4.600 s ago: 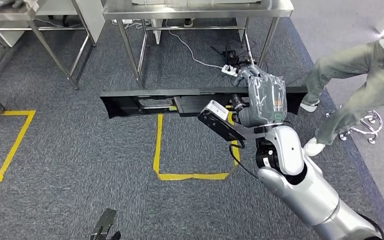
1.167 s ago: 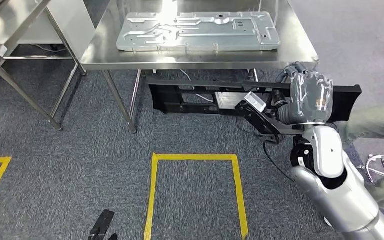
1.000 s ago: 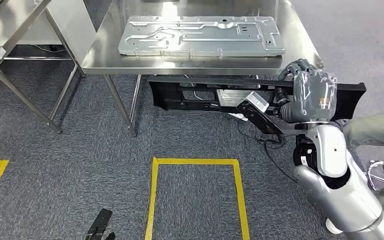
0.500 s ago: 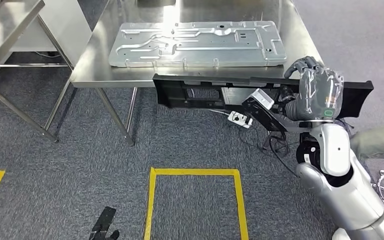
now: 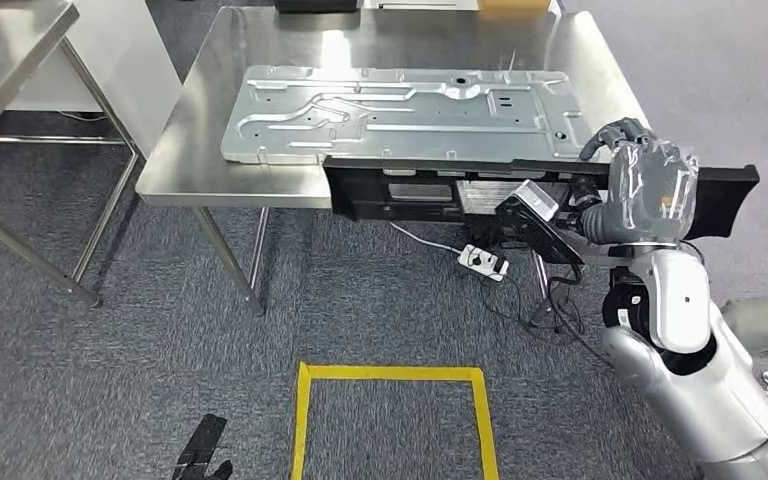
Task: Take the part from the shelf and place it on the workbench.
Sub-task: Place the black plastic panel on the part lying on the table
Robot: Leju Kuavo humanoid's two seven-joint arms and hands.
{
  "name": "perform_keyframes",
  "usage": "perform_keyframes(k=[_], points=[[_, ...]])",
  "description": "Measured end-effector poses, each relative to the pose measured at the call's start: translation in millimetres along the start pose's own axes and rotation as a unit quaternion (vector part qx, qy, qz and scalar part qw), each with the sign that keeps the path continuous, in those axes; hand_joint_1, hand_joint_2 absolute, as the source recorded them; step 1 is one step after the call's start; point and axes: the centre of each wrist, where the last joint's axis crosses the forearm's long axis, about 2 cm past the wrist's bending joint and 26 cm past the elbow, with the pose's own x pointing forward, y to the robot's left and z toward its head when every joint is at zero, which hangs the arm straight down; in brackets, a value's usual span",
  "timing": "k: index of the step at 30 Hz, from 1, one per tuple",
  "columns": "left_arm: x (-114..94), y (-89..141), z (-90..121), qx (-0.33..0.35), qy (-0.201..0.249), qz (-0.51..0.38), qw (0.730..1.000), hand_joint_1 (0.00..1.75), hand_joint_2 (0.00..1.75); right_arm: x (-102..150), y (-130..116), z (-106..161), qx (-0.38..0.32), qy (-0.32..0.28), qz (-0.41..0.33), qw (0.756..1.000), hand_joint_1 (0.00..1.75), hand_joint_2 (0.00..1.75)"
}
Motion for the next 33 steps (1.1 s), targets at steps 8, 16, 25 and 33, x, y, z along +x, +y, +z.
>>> perform_keyframes(k=[8, 16, 25, 33], points=[[1, -1, 0, -0.002, -0.002, 0.0, 1.0, 0.0, 1.75, -15, 6, 4, 0.014, 0.019, 0.019, 1.0, 1.75, 1.75], [6, -4, -2, -0.004, -0.009, 0.002, 1.0, 0.0, 1.75, -42, -4, -1, 0.021, 0.055, 0.069, 0.996, 1.75, 1.75], [5, -5, -1, -0.001, -0.011, 0.006, 1.0, 0.0, 1.75, -85, -39, -18, 0.004, 0.106, 0.104, 0.989, 1.75, 1.75], [8, -5, -2, 0.002, -0.012, 0.01, 1.0, 0.0, 1.75, -114, -70, -21, -0.029, 0.143, 0.111, 0.983, 1.75, 1.75]])
